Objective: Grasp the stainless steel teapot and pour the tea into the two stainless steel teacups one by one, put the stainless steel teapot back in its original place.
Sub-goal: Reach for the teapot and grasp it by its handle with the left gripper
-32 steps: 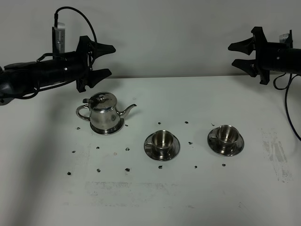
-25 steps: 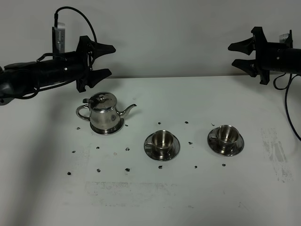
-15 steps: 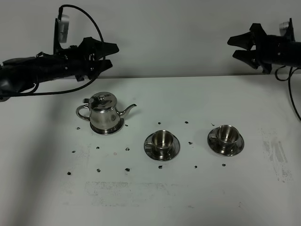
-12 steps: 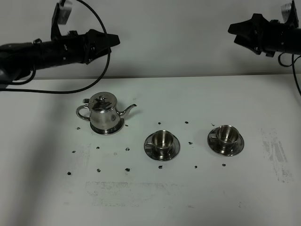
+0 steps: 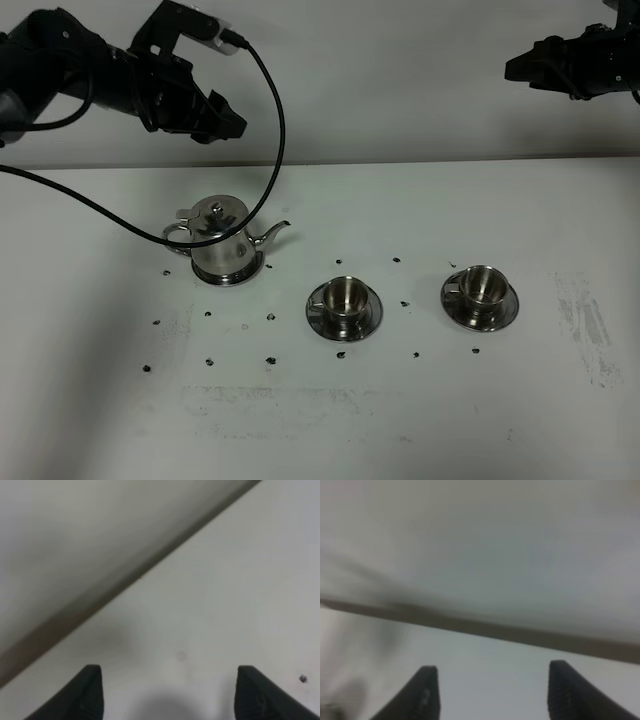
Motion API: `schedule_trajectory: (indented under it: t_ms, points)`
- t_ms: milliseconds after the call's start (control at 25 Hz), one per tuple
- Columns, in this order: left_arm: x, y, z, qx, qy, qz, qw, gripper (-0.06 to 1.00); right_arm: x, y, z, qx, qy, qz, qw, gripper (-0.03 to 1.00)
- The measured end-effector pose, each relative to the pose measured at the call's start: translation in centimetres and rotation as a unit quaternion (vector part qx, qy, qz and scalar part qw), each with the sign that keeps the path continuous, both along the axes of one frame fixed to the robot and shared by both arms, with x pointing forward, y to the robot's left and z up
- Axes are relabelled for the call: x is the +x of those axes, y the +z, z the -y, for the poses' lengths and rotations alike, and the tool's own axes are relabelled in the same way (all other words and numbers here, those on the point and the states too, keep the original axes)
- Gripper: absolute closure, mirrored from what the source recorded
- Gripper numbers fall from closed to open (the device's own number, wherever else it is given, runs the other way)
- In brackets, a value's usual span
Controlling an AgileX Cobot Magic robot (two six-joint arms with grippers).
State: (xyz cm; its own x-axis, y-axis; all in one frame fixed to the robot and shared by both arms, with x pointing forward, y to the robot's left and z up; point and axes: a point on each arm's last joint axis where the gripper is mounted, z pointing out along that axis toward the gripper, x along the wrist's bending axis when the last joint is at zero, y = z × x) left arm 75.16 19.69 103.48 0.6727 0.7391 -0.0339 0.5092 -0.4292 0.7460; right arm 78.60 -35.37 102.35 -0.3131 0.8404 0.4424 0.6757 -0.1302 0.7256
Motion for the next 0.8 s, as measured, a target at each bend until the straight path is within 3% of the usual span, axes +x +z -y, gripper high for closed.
schedule_trajectory:
  t_ms: [160,320,400,640,800]
  points:
    - [-1.6,3.4,-0.7,0.023,0.017,0.029,0.999,0.37,-1.5,2.6,-0.6,-0.105,-0.001,-0.015,0.994,0.52]
    - [-4.8,4.0,-1.9,0.061,0.04,0.055,0.996,0.37,-4.3,7.0,-2.8,-0.239,0.002,-0.014,0.971,0.53]
    - [-7.0,4.8,-2.6,0.074,0.057,0.083,0.992,0.37,-6.0,9.5,-4.0,-0.277,-0.012,-0.013,0.961,0.54]
    - [-13.8,6.9,-4.5,0.083,0.119,0.173,0.974,0.37,-12.9,17.8,-7.6,-0.337,-0.055,-0.002,0.94,0.54]
    - [-16.1,7.9,-5.1,0.083,0.139,0.21,0.964,0.37,-18.2,23.4,-9.9,-0.323,-0.061,0.061,0.943,0.54]
